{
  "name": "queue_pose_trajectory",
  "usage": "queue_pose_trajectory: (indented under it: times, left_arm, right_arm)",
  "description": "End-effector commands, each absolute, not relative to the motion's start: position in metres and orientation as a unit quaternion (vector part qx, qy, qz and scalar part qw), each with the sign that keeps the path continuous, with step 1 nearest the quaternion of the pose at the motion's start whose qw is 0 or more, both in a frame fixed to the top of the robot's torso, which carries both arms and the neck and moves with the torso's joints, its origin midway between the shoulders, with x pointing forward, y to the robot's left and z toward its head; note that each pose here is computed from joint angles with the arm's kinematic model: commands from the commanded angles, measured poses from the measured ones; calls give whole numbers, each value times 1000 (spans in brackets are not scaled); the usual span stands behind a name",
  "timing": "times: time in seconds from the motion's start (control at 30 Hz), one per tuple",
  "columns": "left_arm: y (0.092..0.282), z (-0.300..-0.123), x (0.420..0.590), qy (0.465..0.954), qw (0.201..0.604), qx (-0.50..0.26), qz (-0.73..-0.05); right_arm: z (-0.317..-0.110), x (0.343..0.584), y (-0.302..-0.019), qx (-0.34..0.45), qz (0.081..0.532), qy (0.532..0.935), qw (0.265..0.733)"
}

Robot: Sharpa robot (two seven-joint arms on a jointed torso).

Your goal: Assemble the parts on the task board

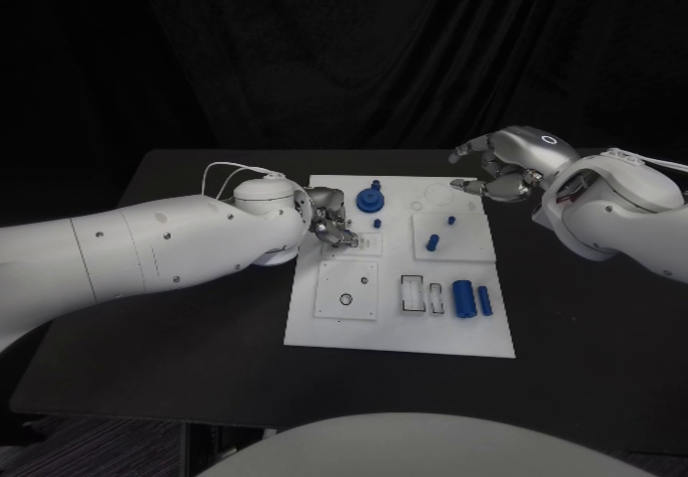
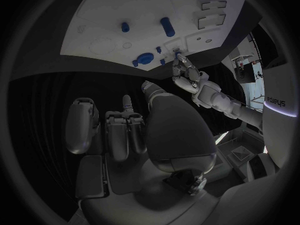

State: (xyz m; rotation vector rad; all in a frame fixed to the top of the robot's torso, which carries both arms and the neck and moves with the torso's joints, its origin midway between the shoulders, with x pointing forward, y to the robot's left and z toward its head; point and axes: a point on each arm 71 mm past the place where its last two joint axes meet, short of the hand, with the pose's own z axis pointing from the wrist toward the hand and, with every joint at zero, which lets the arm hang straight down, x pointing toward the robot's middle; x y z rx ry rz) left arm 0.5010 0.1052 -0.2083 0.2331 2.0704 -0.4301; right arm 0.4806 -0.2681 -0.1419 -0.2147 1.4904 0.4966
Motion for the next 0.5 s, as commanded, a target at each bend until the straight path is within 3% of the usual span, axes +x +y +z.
queue_pose_trajectory:
  times: [0.03, 0.5]
  left_arm:
    - [109, -210, 500, 861, 475, 47, -176]
    - [113, -207, 499, 851, 490, 7, -186]
  right_arm:
    - [-144, 481, -270, -91, 214, 676, 699]
    - [-146, 481, -270, -90, 212, 680, 696]
